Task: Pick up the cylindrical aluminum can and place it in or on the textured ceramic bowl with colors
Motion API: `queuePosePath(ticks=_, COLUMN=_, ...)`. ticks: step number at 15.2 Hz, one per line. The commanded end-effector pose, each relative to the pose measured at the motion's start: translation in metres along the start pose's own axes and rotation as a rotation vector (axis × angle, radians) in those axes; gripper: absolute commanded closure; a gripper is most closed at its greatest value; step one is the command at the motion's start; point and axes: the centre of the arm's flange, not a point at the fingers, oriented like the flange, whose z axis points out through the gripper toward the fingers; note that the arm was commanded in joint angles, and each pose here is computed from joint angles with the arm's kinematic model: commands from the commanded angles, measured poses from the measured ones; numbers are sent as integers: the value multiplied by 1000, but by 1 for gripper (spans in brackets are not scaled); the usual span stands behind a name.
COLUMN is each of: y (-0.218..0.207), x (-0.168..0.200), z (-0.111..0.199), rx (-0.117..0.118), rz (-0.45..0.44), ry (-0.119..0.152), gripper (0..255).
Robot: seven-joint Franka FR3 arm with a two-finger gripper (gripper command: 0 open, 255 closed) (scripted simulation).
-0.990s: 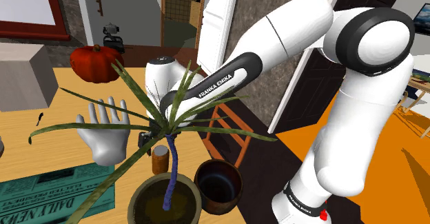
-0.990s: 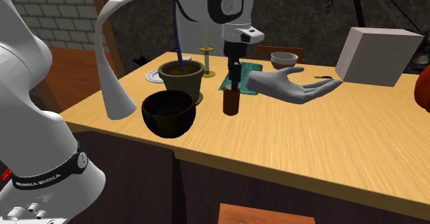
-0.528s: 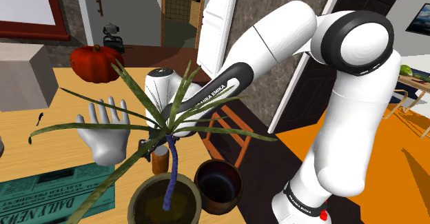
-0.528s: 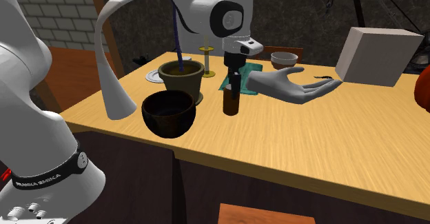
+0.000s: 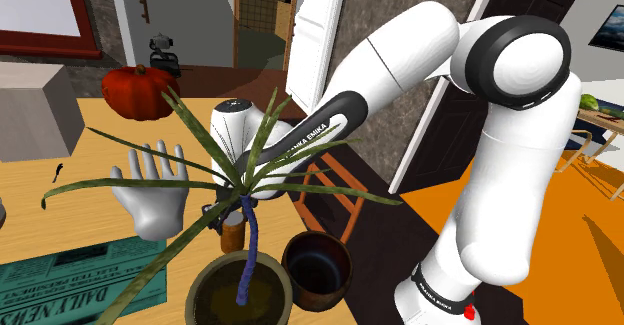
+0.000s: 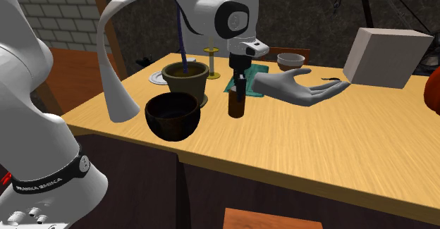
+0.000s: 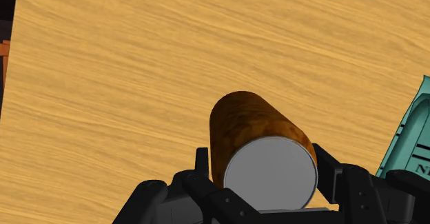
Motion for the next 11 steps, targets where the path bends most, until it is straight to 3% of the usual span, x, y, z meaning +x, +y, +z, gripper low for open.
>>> queuePosePath(ticks=1, y=0, x=0, z=1, rx=-1, rz=0, ry=-1, gripper=255)
queuePosePath(ticks=8, y=0, x=0, z=1, rx=0, rz=0, ry=-1, gripper=255)
queuePosePath(ticks=11, y=0, x=0, z=-15, rx=0, rz=0, ry=-1, gripper=255)
